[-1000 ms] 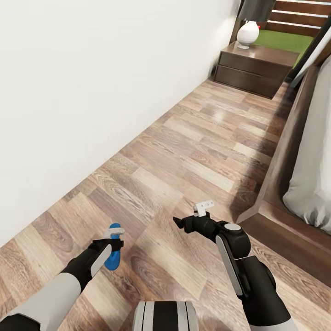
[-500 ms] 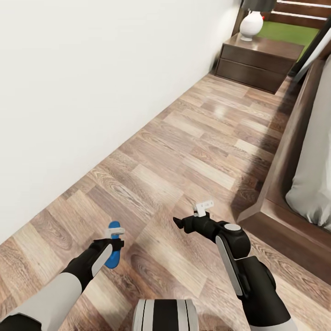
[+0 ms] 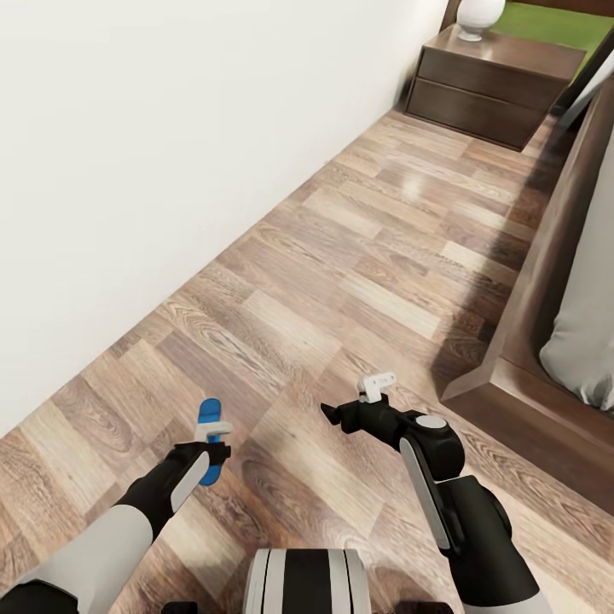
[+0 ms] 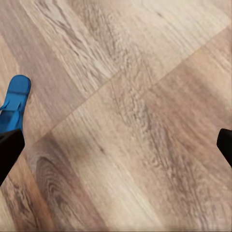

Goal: In the bedroom, move the book from the bed onto either nightstand, and place the two sandals side by side next to the bed.

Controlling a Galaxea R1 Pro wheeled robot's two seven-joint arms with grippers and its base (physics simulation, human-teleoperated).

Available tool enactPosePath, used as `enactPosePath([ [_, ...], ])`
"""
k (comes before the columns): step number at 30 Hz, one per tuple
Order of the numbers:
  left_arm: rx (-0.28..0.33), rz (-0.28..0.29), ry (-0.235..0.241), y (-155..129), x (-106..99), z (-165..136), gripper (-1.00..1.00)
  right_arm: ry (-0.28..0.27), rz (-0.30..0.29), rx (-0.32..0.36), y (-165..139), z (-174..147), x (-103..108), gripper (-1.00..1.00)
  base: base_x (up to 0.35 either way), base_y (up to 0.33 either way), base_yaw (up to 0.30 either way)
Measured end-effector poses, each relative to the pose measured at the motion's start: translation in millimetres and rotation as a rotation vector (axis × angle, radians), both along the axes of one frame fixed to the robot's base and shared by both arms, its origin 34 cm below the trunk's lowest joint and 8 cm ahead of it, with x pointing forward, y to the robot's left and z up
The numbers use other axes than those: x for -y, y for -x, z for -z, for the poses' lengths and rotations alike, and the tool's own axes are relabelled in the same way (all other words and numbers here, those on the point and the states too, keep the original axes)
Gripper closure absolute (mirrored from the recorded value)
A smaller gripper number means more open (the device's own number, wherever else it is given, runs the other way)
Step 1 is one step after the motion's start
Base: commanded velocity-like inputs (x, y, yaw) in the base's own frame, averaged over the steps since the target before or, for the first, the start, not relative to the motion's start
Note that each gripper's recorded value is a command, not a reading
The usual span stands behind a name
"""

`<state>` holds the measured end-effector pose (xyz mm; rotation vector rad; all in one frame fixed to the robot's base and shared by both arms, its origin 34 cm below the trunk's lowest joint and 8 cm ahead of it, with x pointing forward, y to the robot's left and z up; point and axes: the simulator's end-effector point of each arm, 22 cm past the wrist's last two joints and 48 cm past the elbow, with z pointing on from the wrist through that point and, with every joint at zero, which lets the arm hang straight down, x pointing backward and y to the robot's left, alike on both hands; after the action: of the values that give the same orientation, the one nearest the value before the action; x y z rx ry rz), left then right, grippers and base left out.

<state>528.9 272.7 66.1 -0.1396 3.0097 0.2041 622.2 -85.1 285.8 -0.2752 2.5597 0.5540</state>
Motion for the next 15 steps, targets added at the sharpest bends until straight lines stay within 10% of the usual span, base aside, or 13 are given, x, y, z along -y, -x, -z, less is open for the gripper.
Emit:
enactPosePath([
  [15, -0.004, 0.002, -0.010, 4.3, -6.8, 4.0, -1.00, 0.000, -0.001, -0.009, 2.0, 4.7, -0.3, -1.00, 0.000, 0.000, 0.000],
])
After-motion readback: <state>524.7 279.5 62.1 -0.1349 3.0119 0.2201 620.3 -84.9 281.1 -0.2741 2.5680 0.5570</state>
